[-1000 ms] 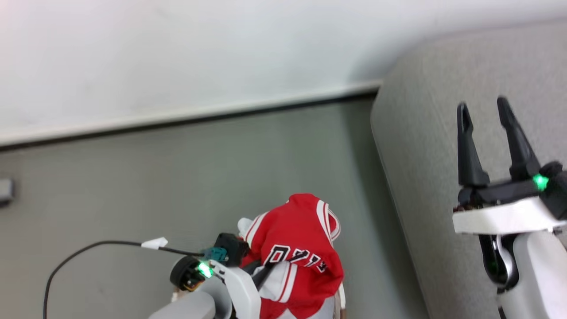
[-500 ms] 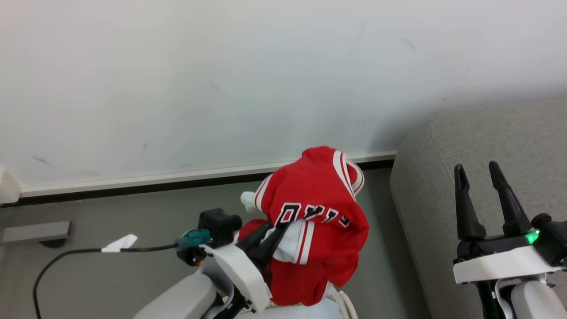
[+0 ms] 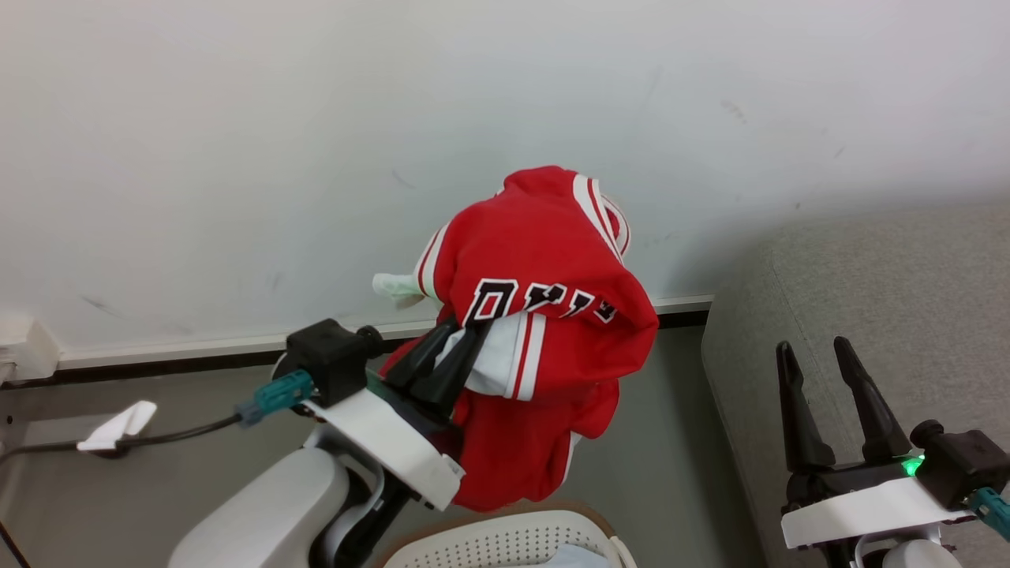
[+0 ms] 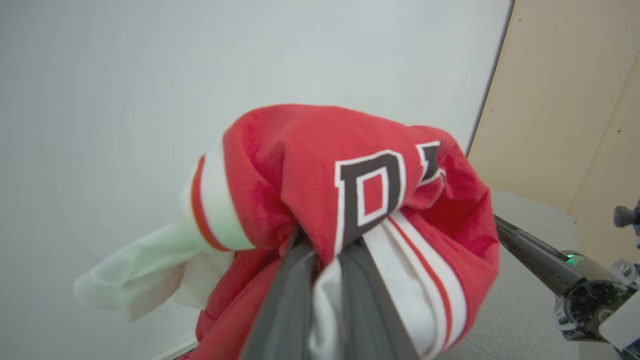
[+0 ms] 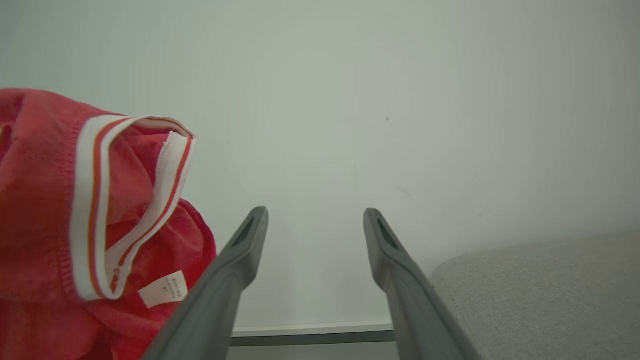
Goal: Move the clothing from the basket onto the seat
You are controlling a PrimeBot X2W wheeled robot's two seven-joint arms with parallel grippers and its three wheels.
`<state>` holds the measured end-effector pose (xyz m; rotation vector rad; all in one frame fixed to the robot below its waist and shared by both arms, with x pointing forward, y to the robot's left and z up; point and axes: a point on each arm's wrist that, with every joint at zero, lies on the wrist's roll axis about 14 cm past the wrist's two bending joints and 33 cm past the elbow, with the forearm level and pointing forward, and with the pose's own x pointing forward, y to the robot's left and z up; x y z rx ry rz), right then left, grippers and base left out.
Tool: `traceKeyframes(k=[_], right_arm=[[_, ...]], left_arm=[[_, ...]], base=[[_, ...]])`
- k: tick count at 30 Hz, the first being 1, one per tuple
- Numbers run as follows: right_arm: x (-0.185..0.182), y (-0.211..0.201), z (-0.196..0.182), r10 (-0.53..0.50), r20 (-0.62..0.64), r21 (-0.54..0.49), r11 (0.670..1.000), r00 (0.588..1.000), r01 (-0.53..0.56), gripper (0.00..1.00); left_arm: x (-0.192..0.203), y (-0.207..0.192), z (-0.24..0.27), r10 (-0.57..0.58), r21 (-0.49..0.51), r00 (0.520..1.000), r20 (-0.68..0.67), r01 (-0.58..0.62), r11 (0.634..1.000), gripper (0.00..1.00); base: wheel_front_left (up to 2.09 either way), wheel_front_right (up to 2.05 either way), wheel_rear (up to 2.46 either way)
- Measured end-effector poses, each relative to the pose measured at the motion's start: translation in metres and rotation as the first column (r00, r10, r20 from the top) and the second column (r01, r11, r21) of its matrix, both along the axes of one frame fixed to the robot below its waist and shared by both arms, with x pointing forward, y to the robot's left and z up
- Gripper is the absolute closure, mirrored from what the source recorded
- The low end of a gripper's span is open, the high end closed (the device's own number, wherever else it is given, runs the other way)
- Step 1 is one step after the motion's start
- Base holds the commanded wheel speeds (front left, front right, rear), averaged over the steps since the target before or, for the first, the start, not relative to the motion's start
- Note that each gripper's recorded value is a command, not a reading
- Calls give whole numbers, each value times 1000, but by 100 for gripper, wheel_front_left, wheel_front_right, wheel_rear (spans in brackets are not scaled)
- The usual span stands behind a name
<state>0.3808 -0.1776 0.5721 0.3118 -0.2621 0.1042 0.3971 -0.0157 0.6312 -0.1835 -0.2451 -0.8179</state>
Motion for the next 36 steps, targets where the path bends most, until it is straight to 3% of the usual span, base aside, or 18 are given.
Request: traceKeyframes(k=[12, 19, 25, 30, 36], right_arm=[[-2, 16, -3, 51, -8, -11, 999, 999, -51, 0], [-12, 60, 21, 212, 68, -106, 973, 975, -204, 0], [-27, 105, -3, 377, -6, -226, 902, 926, -369, 0], [-34, 144, -14, 494, -51, -267, 830, 868, -489, 0], [-24, 166, -30, 543, -118, -269, 789, 832, -553, 0]], left_arm=[[-3, 3, 7, 7, -10, 1000, 6, -7, 1000, 100], [1, 4, -2, 14, -6, 1000, -22, -14, 1000, 100], [4, 7, -10, 24, -1, 999, -46, -24, 1000, 100], [5, 10, -16, 31, 2, 997, -65, -31, 1000, 100], [-3, 6, -18, 20, -7, 997, -77, -21, 1000, 100]], base=[[0, 0, 0], [0, 0, 0], [0, 0, 0], [0, 0, 0], [0, 0, 0]])
